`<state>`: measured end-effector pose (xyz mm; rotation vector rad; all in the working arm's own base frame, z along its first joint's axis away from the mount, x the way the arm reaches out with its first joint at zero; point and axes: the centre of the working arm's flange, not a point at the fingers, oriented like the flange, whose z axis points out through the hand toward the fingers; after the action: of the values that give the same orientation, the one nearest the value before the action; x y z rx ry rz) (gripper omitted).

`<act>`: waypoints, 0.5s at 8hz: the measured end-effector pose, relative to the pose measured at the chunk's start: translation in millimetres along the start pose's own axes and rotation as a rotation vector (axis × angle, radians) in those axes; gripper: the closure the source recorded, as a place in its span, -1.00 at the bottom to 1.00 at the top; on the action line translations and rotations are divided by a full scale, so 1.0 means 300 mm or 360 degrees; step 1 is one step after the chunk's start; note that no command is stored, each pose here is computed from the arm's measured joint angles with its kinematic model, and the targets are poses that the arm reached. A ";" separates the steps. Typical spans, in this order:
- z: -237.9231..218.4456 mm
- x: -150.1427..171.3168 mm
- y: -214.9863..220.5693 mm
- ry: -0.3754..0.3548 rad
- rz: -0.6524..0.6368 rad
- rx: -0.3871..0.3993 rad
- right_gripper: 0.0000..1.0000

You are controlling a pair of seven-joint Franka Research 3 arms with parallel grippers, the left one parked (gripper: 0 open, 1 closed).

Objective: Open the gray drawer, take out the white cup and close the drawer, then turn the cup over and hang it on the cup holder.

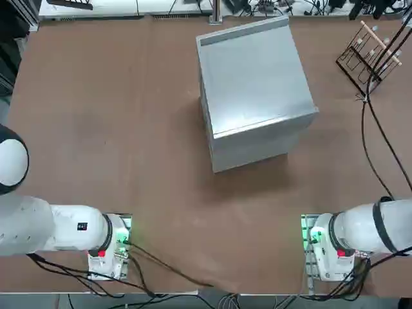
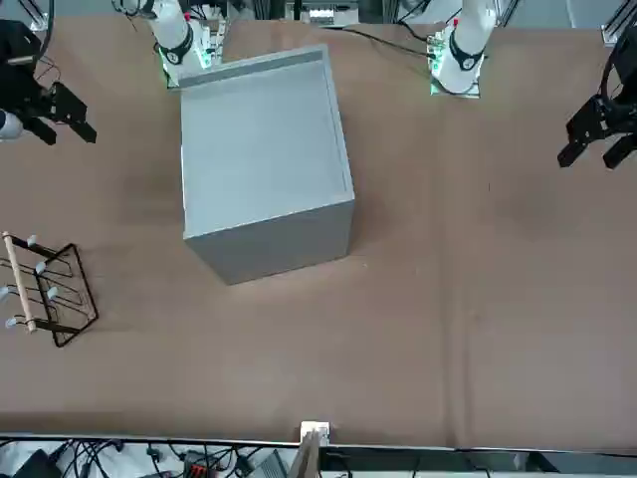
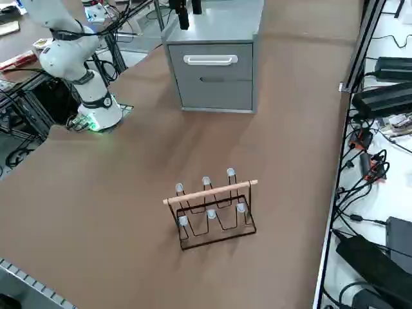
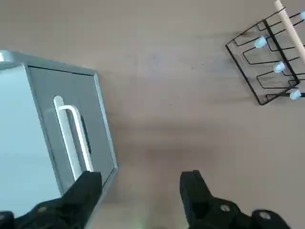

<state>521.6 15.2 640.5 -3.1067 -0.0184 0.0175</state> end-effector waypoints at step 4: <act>-0.001 -0.001 0.000 0.0001 -0.0082 -0.0001 -1.00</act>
<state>521.3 15.2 640.8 -3.1057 -0.0979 0.0154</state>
